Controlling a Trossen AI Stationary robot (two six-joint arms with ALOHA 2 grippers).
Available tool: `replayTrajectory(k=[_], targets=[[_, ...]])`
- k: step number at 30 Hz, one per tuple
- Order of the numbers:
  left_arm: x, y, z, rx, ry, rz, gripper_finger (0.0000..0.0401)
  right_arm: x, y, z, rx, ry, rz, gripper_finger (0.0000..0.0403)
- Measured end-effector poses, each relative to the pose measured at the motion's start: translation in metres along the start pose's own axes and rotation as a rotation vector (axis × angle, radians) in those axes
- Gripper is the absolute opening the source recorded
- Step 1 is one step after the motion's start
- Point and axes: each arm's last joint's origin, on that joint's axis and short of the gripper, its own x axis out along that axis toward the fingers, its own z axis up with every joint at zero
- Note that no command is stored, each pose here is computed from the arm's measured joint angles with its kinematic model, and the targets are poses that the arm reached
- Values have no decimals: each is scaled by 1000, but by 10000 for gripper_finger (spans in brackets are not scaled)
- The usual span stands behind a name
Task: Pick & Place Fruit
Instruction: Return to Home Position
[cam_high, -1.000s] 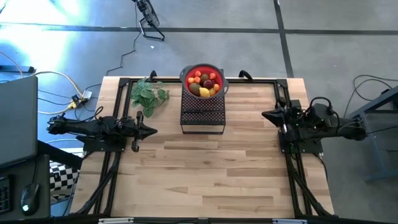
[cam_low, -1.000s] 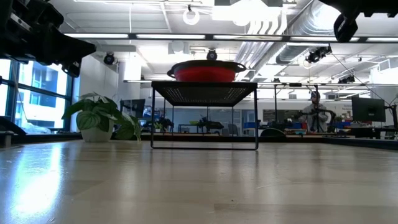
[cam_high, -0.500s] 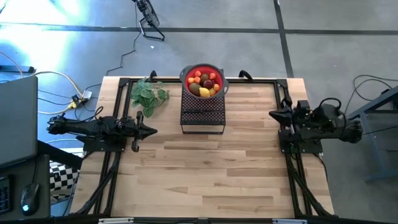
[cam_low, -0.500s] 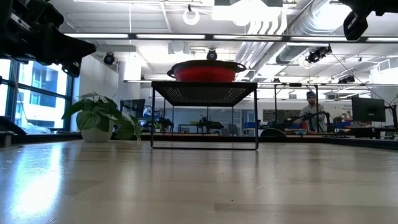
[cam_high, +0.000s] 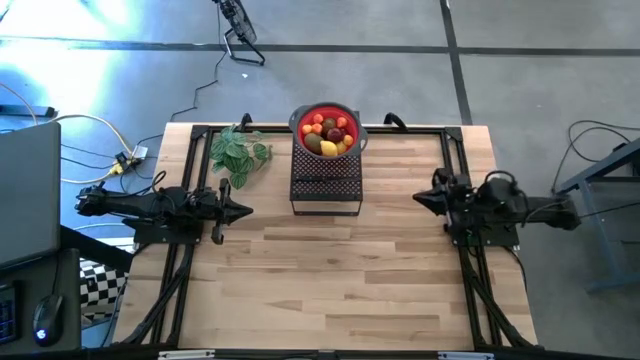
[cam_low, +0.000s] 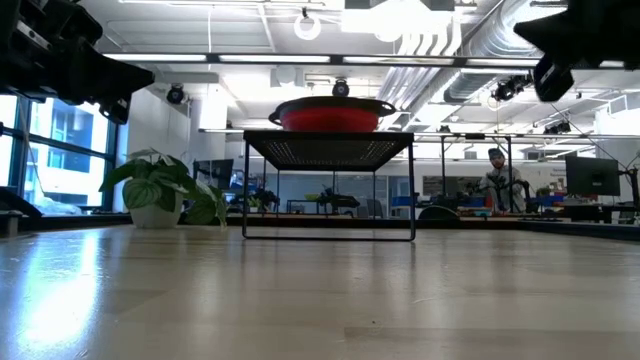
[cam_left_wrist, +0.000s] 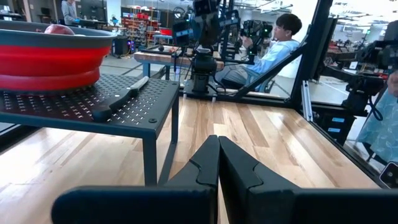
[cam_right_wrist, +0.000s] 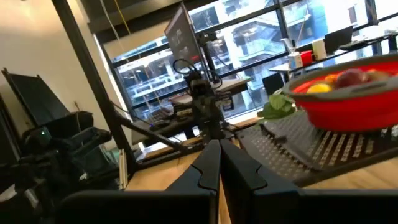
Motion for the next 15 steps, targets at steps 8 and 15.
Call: replayTrajectory(k=[8, 15], targets=[[0, 0, 0, 0, 0, 0, 0, 6, -9, -32, 58, 42, 56, 4], [0, 0, 0, 0, 0, 0, 0, 6, -9, -39, 59, 94, 112, 4]])
